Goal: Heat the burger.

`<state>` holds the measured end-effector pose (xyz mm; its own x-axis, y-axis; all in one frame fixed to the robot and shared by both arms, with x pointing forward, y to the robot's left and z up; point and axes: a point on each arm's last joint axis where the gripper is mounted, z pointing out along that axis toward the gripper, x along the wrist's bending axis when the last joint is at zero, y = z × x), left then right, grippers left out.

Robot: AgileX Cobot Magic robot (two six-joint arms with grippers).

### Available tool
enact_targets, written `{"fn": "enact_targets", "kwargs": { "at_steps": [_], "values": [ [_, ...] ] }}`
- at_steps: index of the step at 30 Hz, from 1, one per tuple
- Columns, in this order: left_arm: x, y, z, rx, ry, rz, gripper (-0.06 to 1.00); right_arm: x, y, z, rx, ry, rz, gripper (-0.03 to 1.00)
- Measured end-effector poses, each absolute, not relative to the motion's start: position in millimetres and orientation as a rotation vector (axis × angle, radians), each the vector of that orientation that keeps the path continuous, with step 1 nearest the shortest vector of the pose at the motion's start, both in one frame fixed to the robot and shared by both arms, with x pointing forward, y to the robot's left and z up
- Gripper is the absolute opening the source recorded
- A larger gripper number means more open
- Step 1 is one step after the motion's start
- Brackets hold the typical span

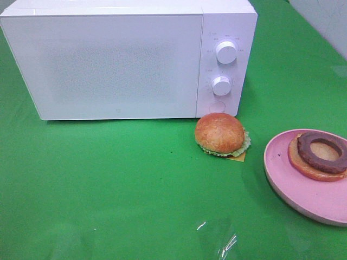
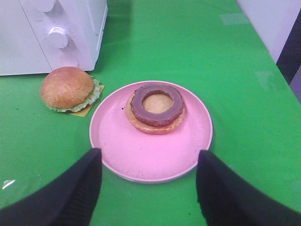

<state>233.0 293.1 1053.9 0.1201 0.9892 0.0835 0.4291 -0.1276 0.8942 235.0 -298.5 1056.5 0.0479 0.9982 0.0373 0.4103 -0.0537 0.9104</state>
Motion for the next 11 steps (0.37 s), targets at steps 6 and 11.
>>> {"fn": "enact_targets", "kwargs": {
  "at_steps": [6, 11],
  "values": [
    [233.1, 293.0, 1053.9, 1.660, 1.408, 0.971, 0.00, 235.0, -298.5, 1056.5, 1.570, 1.461, 0.983, 0.56],
    [233.1, 293.0, 1053.9, 1.660, 1.408, 0.971, 0.00, 235.0, -298.5, 1056.5, 1.570, 1.461, 0.983, 0.56]
  ]
}}
